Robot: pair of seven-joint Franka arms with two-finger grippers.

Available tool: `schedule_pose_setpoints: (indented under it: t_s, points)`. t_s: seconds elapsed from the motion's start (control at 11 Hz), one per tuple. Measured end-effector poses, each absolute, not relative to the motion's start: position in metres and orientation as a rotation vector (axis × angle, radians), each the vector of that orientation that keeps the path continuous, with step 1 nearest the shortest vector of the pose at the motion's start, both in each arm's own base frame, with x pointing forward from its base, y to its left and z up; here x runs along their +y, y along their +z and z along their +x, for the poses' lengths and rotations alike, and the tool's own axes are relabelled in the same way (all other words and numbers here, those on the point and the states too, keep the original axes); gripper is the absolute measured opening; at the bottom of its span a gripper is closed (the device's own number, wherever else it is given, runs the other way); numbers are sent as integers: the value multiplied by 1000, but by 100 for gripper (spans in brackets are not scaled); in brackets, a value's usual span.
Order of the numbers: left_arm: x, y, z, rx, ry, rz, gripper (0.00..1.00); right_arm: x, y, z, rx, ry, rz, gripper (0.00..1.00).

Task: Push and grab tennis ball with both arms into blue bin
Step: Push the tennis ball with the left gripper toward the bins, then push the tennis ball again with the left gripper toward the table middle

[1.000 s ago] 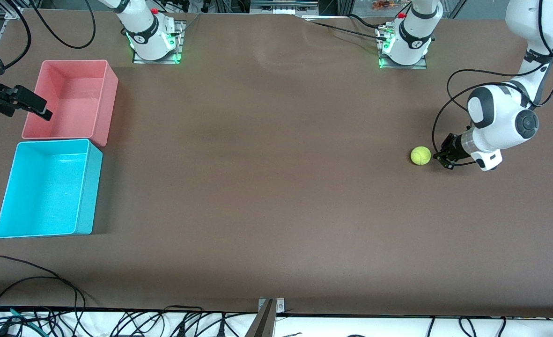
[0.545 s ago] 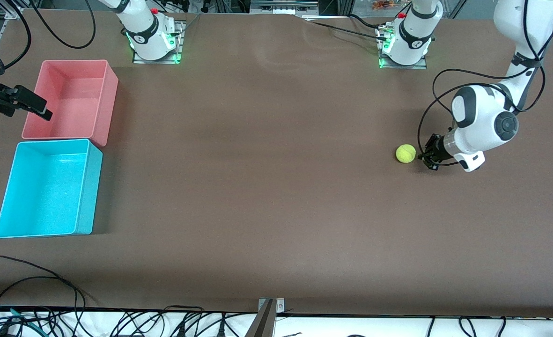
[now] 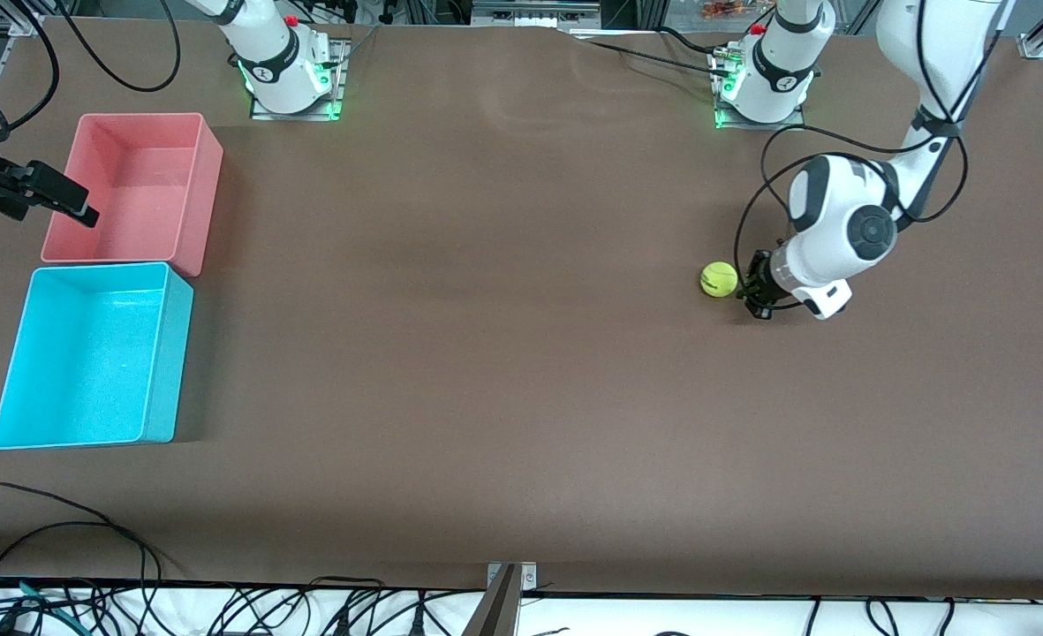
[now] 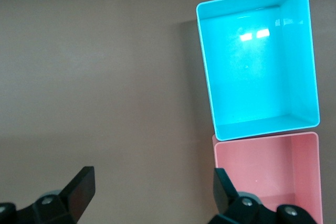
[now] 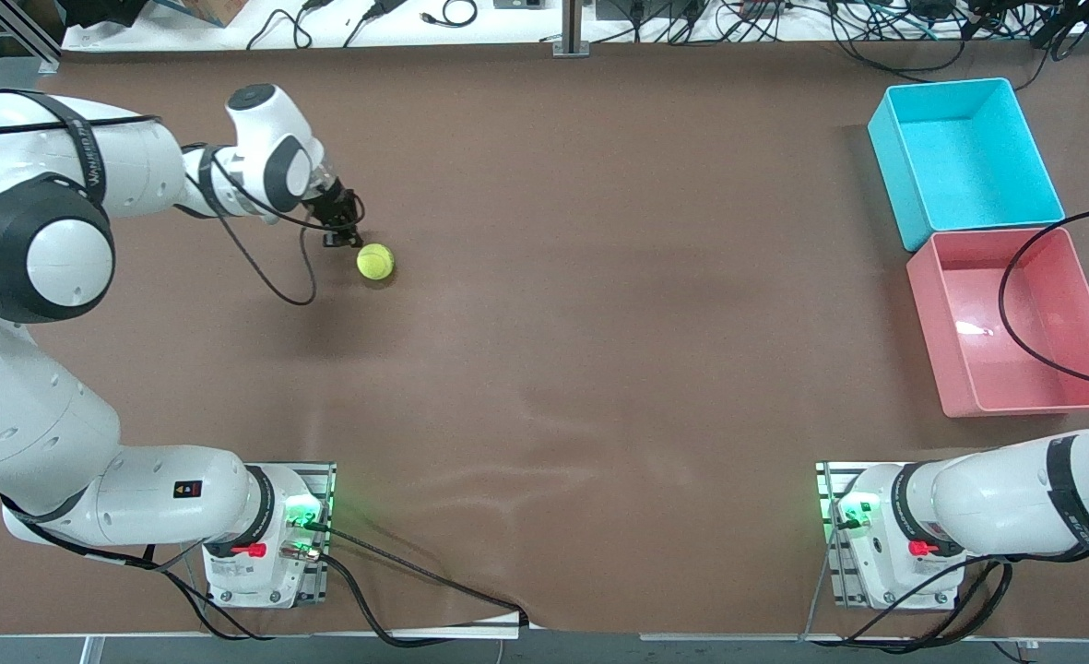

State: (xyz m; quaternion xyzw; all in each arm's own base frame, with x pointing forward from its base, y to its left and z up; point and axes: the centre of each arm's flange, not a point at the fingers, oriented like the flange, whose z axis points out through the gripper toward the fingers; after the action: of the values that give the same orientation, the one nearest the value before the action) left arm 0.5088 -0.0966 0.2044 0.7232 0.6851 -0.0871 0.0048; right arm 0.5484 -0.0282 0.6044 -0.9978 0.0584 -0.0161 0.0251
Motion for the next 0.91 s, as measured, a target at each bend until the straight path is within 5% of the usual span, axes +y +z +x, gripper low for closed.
schedule_pose_setpoints:
  t_s: [0.36, 0.91]
  points:
    - [-141, 211, 511, 2188, -253, 2221, 1, -28, 604, 548, 181, -49, -3086, 100]
    - [-10, 233, 516, 2075, -360, 2362, 1, -28, 604, 548, 181, -49, -3086, 100]
